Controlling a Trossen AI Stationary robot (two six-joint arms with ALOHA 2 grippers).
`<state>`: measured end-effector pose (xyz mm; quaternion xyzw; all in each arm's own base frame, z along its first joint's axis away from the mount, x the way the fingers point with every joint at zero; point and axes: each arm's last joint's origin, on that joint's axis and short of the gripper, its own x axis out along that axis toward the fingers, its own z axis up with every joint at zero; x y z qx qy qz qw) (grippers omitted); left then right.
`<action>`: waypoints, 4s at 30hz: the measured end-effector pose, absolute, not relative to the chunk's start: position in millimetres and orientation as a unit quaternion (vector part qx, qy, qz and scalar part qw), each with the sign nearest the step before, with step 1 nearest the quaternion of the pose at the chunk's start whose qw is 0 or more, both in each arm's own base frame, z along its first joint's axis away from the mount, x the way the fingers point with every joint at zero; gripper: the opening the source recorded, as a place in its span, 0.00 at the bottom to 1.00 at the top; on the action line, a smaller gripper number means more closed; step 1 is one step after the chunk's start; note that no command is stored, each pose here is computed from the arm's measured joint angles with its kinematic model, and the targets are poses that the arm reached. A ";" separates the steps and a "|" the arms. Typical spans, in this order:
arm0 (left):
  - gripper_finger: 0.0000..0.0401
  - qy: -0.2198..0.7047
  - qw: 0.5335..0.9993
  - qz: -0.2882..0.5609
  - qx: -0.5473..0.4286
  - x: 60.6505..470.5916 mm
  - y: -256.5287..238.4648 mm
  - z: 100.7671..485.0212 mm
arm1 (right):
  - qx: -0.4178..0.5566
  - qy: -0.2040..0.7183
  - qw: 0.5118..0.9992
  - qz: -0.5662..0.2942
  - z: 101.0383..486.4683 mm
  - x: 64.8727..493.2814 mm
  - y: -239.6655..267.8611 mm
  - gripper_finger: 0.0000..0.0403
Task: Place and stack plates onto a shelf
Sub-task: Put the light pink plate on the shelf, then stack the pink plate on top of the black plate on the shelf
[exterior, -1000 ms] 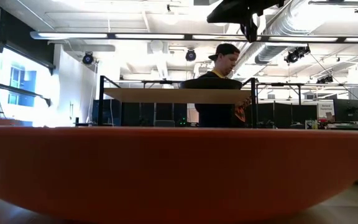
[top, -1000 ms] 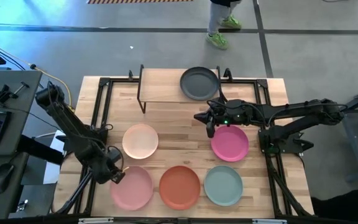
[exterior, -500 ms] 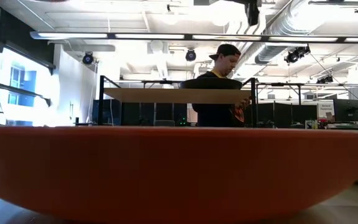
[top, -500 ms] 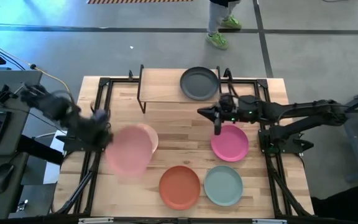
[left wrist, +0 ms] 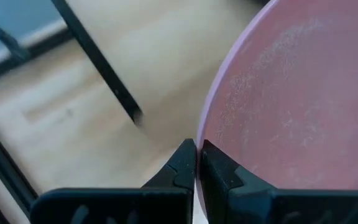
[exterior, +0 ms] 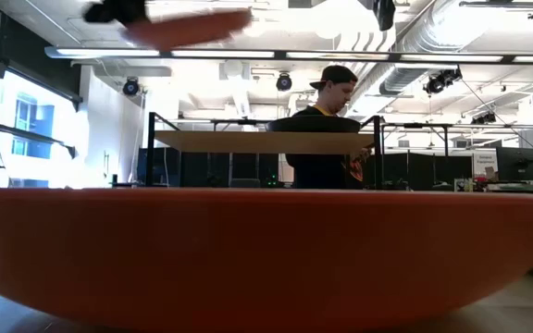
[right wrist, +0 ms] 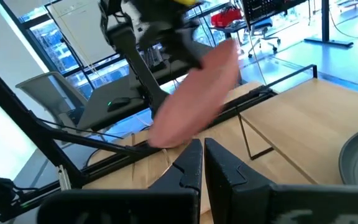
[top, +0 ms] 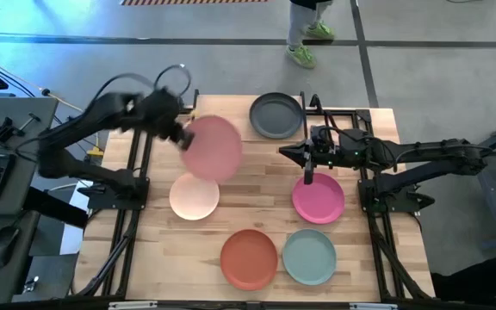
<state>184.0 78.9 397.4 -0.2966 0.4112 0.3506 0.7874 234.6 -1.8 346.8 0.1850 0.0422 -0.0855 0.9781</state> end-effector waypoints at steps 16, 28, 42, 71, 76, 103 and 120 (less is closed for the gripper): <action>0.00 0.507 0.731 0.325 -0.322 234.9 242.6 356.9 | 0.220 0.043 0.971 -0.080 346.4 234.7 -1.1 0.00; 0.00 0.530 0.708 0.340 -0.321 229.1 275.9 345.5 | 0.240 0.042 0.966 -0.080 346.3 234.8 -1.1 0.00; 0.02 0.525 0.722 0.343 -0.291 235.2 278.0 345.0 | 0.239 0.041 0.967 -0.081 346.3 234.8 -1.2 0.00; 0.21 0.197 0.934 0.235 -0.183 183.5 149.5 462.9 | 0.204 -0.056 0.972 -0.100 364.4 234.7 -16.7 0.07; 0.21 0.074 0.963 0.169 -0.195 161.6 94.2 424.5 | 0.191 -0.050 0.974 -0.114 363.1 234.3 -21.9 0.21; 0.21 0.060 0.975 0.065 -0.205 135.4 20.2 297.4 | 0.359 0.196 0.910 -0.071 318.4 227.4 -2.9 0.29; 0.21 0.036 0.977 0.068 -0.198 136.2 18.8 301.8 | 0.434 0.581 0.629 -0.278 219.1 201.5 104.9 0.29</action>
